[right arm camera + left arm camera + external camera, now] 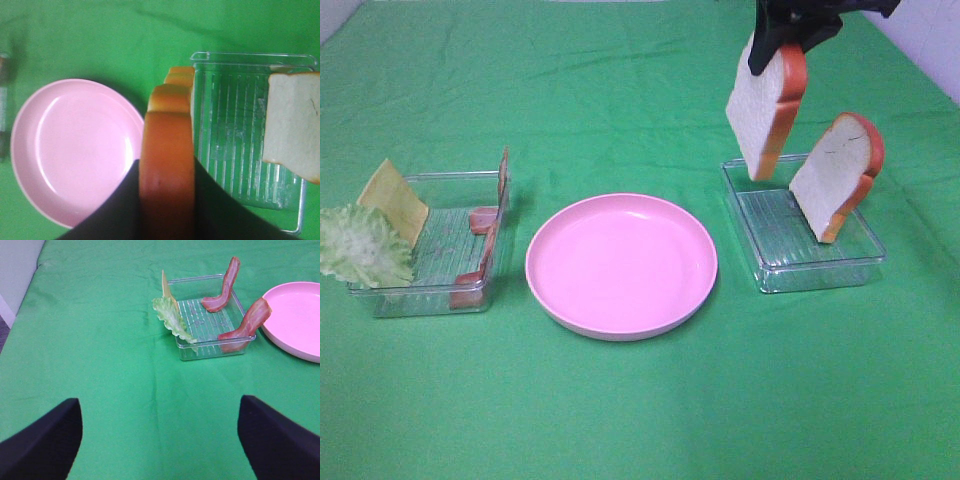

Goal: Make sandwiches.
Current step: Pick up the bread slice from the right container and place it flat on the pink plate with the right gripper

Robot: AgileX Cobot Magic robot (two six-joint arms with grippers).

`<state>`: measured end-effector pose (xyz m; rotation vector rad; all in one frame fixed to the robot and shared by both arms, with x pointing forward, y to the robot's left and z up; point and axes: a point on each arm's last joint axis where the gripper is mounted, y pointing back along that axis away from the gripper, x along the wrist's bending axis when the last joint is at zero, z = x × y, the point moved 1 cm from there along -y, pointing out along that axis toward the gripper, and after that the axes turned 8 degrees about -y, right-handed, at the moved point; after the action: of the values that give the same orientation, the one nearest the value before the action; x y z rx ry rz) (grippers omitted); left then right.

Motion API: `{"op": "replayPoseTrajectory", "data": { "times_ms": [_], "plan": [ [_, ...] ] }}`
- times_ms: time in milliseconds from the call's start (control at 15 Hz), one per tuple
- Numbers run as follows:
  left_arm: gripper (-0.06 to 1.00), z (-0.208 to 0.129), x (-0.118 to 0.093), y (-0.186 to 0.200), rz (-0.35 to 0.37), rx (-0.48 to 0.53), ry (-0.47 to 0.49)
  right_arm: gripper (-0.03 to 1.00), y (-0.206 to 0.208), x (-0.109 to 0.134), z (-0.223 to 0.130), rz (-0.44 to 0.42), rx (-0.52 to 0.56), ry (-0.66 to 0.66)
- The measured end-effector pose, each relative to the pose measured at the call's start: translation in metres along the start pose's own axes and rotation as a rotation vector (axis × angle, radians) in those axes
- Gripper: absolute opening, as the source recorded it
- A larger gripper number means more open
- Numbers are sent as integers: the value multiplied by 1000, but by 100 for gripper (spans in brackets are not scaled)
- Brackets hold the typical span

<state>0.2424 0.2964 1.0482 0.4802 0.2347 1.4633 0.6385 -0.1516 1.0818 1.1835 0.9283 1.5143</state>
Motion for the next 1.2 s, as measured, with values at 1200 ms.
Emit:
{"op": "replayPoseTrajectory", "data": {
  "times_ms": [1200],
  "plan": [
    [80, 0, 0, 0, 0, 0, 0, 21, -123, 17, -56, 594, 150, -286]
  ]
}}
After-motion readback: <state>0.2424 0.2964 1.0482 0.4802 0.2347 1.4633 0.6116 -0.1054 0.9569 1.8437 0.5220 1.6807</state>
